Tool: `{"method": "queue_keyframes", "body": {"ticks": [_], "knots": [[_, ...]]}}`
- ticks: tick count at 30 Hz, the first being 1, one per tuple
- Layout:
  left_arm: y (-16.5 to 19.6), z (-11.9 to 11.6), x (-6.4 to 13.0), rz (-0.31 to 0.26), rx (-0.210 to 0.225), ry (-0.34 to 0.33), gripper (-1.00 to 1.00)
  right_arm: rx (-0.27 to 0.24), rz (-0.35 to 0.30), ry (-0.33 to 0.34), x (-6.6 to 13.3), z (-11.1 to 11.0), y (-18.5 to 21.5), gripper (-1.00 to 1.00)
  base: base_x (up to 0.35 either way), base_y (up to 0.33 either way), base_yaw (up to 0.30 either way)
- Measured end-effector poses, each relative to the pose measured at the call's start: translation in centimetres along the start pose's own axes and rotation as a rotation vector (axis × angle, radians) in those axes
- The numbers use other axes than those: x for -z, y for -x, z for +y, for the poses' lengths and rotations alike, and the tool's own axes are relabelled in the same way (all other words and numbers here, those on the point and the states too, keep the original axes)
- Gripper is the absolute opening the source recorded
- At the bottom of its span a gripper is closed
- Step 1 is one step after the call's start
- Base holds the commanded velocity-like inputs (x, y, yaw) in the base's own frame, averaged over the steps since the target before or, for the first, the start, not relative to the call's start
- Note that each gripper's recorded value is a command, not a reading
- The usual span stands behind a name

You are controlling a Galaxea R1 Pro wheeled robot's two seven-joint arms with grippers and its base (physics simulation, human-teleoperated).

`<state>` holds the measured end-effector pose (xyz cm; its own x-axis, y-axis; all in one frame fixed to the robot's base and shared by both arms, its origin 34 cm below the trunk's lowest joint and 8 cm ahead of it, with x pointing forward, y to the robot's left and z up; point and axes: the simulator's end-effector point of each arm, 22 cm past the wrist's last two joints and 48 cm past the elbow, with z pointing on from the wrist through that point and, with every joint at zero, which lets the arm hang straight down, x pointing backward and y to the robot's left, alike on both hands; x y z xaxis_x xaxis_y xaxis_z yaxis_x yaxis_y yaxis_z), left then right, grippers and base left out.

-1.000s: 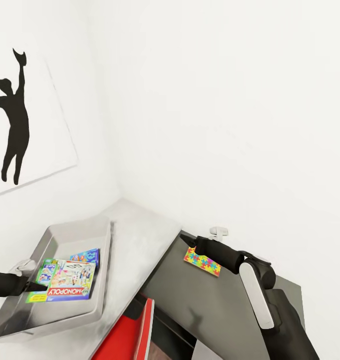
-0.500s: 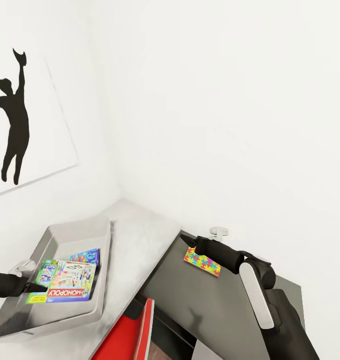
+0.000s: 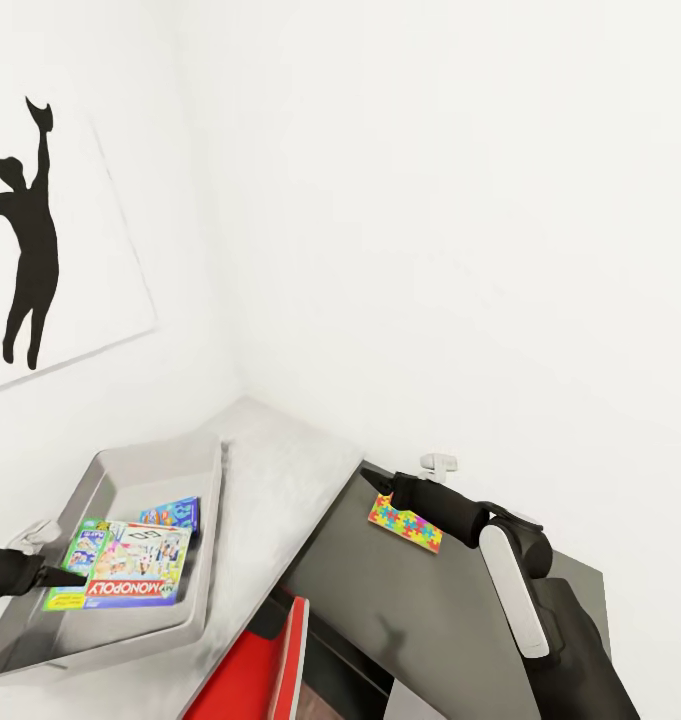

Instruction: Put all the toys in the child's room - the three board games (two on the bed and one on the table), the two jigsaw puzzles on the table, and the tennis ball on the table - inside the toy box on the table in the child's room.

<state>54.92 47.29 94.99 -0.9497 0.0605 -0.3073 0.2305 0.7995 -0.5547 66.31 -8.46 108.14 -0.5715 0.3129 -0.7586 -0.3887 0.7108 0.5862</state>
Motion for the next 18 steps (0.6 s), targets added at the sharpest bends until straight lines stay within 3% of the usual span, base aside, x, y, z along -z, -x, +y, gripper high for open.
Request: {"method": "queue_keyframes", "body": {"ticks": [18], "knots": [[-0.66,0.01,-0.48,0.032,-0.001,0.004,-1.0,0.0,0.0,0.0,0.0,0.0,-0.01,1.0,0.0,0.0,0.0]]}}
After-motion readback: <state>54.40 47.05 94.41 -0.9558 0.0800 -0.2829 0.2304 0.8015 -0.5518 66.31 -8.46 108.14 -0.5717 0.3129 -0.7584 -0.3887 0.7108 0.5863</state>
